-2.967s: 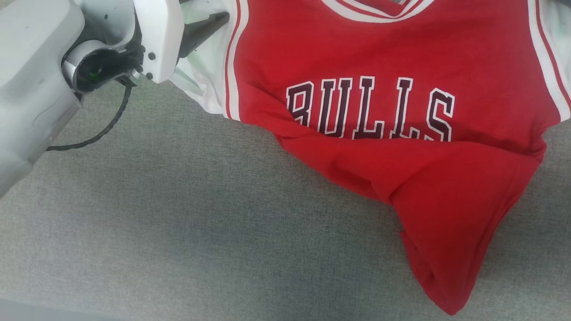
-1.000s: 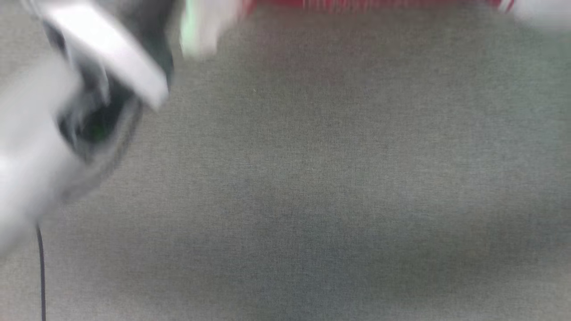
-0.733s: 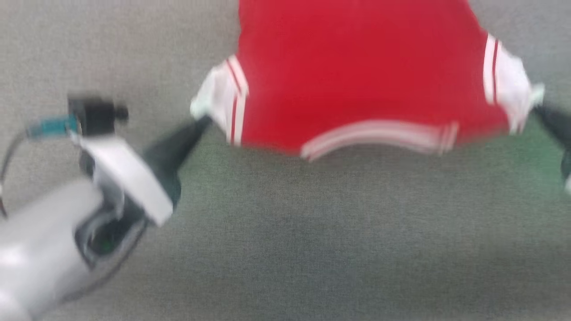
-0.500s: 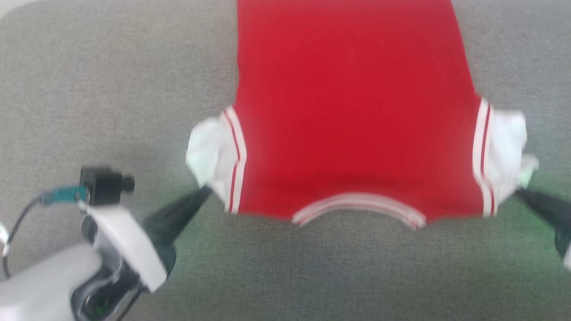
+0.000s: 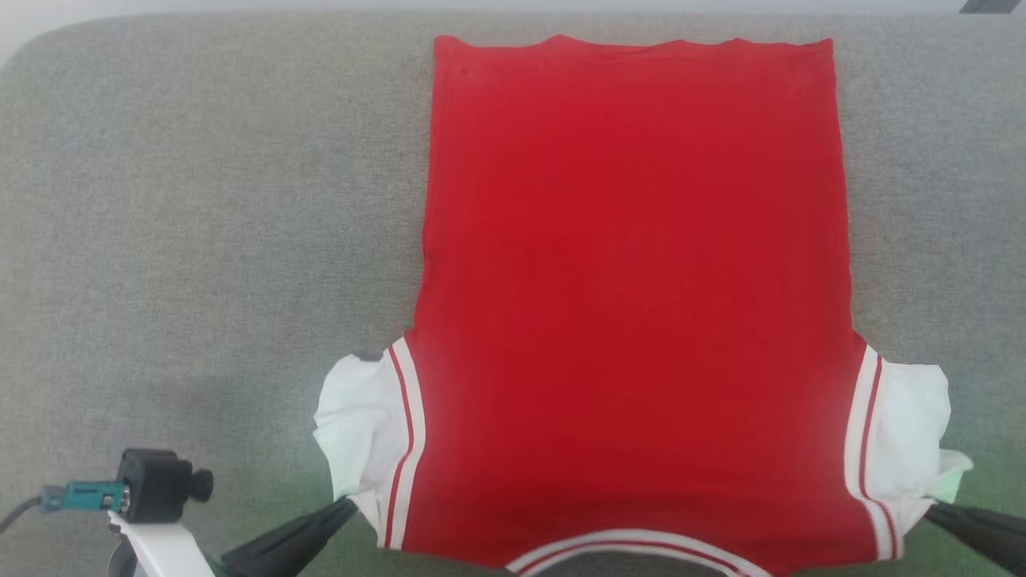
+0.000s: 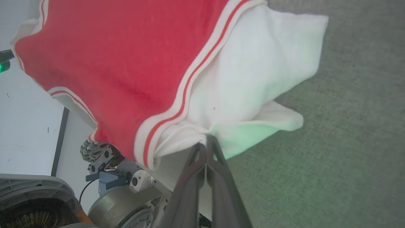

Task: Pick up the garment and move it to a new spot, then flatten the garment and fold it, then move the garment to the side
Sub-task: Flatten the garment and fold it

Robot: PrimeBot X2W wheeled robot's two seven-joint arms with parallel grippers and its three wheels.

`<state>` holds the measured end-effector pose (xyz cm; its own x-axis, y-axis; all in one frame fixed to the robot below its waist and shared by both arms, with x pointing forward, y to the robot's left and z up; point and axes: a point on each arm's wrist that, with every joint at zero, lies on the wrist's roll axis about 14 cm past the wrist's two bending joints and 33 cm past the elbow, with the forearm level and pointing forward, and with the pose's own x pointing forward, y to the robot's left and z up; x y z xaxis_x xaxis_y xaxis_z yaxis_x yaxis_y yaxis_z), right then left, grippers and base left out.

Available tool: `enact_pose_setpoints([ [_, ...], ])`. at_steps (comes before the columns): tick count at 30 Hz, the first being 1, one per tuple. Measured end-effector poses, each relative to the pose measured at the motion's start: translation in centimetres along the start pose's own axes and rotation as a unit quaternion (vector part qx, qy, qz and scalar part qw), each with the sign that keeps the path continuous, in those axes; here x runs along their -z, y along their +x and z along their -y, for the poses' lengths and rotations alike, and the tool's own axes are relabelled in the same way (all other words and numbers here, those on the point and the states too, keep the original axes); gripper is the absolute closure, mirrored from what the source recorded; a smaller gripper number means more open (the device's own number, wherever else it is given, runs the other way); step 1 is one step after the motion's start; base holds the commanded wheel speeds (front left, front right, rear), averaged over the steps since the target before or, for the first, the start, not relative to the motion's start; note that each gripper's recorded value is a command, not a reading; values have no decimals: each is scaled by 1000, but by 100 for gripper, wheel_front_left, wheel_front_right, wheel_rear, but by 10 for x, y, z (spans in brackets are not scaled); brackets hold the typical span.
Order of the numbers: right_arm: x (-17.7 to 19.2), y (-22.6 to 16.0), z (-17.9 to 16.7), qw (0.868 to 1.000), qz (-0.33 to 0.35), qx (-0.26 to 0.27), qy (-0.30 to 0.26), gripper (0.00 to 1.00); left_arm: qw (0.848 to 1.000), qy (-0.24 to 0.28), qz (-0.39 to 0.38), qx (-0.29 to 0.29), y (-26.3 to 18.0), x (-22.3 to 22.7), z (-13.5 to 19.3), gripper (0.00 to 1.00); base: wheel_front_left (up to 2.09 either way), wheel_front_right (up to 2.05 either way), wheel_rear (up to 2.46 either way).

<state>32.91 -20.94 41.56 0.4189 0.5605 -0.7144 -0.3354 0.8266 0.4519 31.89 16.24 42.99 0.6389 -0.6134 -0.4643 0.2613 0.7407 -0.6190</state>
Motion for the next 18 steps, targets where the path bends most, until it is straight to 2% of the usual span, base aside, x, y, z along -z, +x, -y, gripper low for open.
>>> enact_pose_setpoints([
  [5, -3, 2, 1, 1000, 0, 1, -8, 100, 1000, 0, 2, 0, 6, 4, -1, 100, 0, 0, 0],
  [12, 18, 25, 13, 997, -63, 17, -42, 100, 1000, -7, -12, 8, 37, 17, 0, 100, 0, 0, 0],
  [18, 24, 49, 22, 993, -87, 29, -68, 100, 999, 2, -36, -18, 51, 29, -21, 100, 0, 0, 0],
])
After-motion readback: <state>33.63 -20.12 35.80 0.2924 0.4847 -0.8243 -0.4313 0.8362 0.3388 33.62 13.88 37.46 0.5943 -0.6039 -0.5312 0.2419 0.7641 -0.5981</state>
